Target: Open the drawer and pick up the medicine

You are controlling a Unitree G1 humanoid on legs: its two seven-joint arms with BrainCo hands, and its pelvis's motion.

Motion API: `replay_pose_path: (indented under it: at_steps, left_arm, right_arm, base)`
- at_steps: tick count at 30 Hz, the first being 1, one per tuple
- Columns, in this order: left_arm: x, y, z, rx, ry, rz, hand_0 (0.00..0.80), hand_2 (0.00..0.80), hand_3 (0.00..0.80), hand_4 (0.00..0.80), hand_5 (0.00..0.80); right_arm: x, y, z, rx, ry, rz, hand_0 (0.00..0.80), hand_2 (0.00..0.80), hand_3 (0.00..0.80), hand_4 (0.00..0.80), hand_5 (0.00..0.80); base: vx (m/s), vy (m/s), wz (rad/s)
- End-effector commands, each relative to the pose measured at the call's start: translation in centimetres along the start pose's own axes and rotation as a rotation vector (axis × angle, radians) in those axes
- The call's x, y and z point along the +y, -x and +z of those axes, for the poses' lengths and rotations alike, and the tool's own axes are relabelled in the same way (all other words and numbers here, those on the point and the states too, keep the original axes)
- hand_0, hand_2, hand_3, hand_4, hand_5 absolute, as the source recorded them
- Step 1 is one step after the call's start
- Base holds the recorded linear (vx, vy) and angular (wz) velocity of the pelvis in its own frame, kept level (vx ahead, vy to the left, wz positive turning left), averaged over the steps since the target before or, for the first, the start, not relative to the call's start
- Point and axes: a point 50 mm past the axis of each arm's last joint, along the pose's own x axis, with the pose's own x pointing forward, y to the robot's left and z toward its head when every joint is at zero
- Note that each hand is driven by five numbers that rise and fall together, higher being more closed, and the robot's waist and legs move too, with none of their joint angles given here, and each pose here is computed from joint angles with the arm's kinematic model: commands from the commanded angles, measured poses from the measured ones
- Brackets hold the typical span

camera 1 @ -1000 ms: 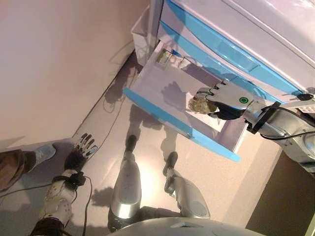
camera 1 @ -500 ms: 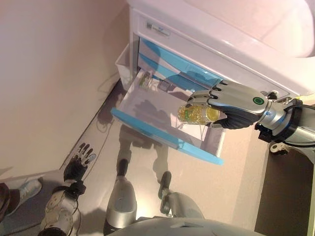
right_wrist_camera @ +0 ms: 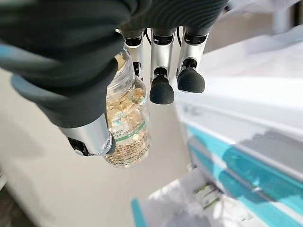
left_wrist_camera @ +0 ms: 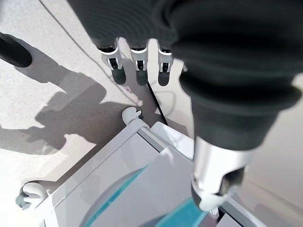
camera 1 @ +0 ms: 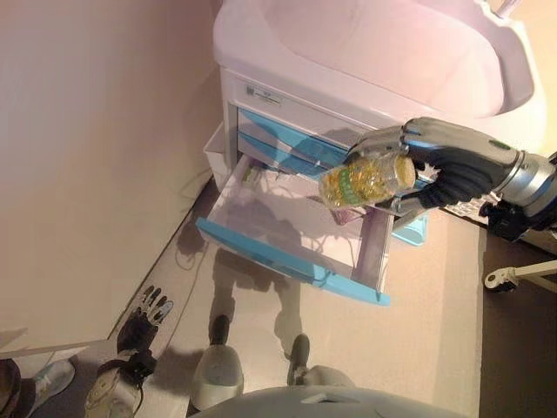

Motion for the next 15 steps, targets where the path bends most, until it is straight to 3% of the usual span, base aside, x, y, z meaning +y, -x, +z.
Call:
replay_pose_path:
  at_steps: [1, 15]
  left_arm:
    - [1.4, 1.1, 0.1, 0.029, -0.067, 0.024, 0.000, 0.000, 0.000, 0.000, 0.000]
    - [1.6, 1.7, -0.4, 0.096, -0.072, 0.016, 0.000, 0.000, 0.000, 0.000, 0.000]
  right_arm:
    - [-2.9, 0.5, -1.3, 0.044, -0.071, -0.206, 0.800, 0.800, 0.800, 0.800, 0.800]
    - [-7.5, 4.2, -9.4, 0.497, -0.179, -0.572, 0.800, 0.800, 0.800, 0.800, 0.800]
  base:
    - [0.082, 0.030, 0.01]
    - [0.045, 0.020, 0.01]
